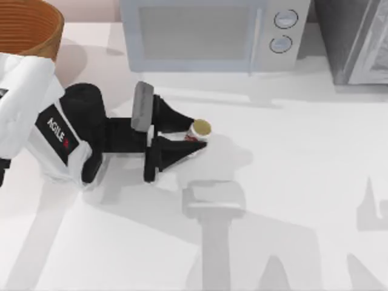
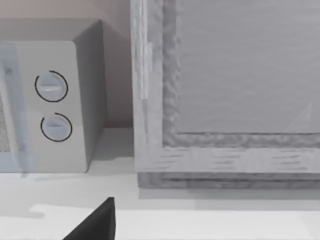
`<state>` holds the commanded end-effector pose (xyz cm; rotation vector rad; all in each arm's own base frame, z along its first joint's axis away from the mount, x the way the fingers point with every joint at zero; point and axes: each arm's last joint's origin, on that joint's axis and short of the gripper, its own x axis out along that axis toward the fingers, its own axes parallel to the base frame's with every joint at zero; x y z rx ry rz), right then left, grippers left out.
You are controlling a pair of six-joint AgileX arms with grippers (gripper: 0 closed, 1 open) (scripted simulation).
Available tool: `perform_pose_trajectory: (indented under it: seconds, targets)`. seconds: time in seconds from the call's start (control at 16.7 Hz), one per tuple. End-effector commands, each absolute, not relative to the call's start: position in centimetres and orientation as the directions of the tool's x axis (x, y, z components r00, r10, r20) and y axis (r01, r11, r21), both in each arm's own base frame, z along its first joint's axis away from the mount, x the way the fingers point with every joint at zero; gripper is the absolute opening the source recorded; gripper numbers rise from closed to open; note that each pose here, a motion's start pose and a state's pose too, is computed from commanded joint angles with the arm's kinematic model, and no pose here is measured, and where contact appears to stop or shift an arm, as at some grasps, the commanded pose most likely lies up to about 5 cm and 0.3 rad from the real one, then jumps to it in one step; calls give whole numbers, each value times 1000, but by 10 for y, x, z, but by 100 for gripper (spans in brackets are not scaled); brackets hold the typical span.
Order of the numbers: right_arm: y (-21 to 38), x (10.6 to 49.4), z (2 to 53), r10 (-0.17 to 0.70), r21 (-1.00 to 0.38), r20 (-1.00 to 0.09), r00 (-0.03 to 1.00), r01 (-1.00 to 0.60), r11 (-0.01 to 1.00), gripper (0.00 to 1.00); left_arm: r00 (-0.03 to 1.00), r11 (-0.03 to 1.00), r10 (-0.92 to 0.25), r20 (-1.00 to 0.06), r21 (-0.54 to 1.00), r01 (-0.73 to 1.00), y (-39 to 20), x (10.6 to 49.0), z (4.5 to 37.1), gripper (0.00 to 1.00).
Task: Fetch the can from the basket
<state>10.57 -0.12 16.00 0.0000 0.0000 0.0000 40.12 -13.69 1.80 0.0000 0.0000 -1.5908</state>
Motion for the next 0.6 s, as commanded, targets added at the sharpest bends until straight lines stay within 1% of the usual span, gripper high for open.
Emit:
perform_pose_trajectory:
  seconds: [0.6]
  targets:
    - [-1,106,160,0,0,0,1000,0,1000,100,-20,-20,-1000,0,0,1000,-137,401,18,90]
